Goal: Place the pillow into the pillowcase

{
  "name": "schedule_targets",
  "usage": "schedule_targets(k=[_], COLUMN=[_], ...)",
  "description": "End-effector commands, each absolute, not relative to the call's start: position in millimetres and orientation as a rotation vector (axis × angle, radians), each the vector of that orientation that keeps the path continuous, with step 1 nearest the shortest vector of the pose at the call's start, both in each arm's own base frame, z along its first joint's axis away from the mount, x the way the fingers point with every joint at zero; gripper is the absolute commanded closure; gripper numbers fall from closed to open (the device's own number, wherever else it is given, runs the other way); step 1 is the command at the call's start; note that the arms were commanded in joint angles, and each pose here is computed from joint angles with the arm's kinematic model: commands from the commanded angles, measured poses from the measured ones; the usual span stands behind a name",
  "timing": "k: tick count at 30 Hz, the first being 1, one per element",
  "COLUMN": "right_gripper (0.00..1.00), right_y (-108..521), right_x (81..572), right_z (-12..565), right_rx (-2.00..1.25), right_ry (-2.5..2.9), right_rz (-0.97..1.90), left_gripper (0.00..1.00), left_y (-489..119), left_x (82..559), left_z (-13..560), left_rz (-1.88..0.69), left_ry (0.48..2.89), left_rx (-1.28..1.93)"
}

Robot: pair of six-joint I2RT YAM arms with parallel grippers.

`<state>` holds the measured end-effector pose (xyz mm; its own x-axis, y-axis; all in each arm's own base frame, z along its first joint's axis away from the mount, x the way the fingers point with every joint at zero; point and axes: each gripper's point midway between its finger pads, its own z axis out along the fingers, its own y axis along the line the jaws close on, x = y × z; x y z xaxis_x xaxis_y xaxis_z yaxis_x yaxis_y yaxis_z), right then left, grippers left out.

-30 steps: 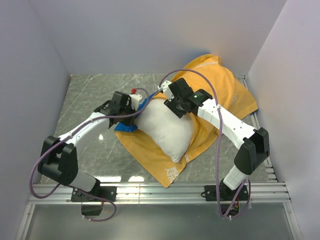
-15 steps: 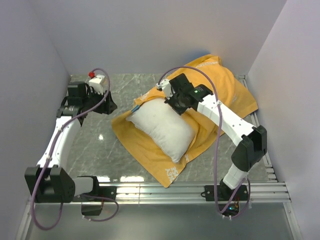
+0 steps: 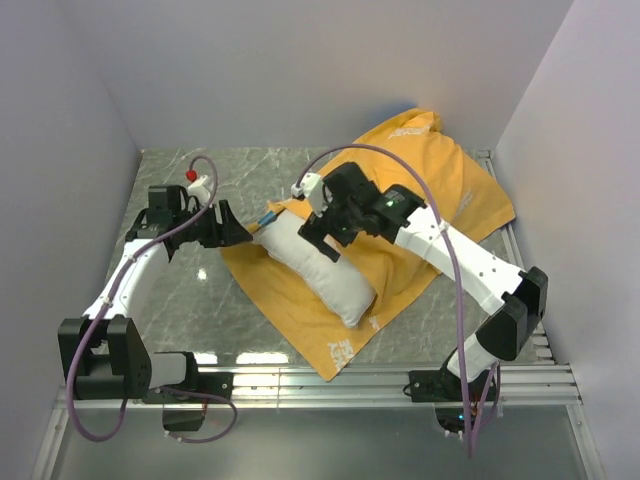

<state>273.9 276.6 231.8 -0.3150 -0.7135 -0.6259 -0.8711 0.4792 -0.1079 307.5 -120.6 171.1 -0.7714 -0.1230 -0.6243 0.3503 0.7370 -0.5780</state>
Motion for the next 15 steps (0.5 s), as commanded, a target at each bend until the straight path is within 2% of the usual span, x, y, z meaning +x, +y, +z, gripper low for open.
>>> schedule_targets(k=[1, 7, 11, 15], right_gripper=[0.02, 0.00, 0.00, 0.00], right_y=[295, 335, 354, 353], right_x=[298, 292, 278, 288], right_z=[253, 235, 202, 169], right_rx=[-1.091, -1.061, -1.172, -1.193], right_ry=[2.000, 1.968, 1.963, 1.953], right_rz=[0.123, -0.136, -0.235, -0.393], left_gripper=[0.31, 0.23, 0.22, 0.21], left_y=[-116, -96, -78, -61], left_x=[322, 324, 329, 336], left_z=[204, 217, 223, 231], left_rz=[-0.956, -0.944, -0.972, -0.939], left_ry=[2.154, 2.107, 2.077, 2.044], left_rx=[0.132, 0.023, -0.085, -0.119])
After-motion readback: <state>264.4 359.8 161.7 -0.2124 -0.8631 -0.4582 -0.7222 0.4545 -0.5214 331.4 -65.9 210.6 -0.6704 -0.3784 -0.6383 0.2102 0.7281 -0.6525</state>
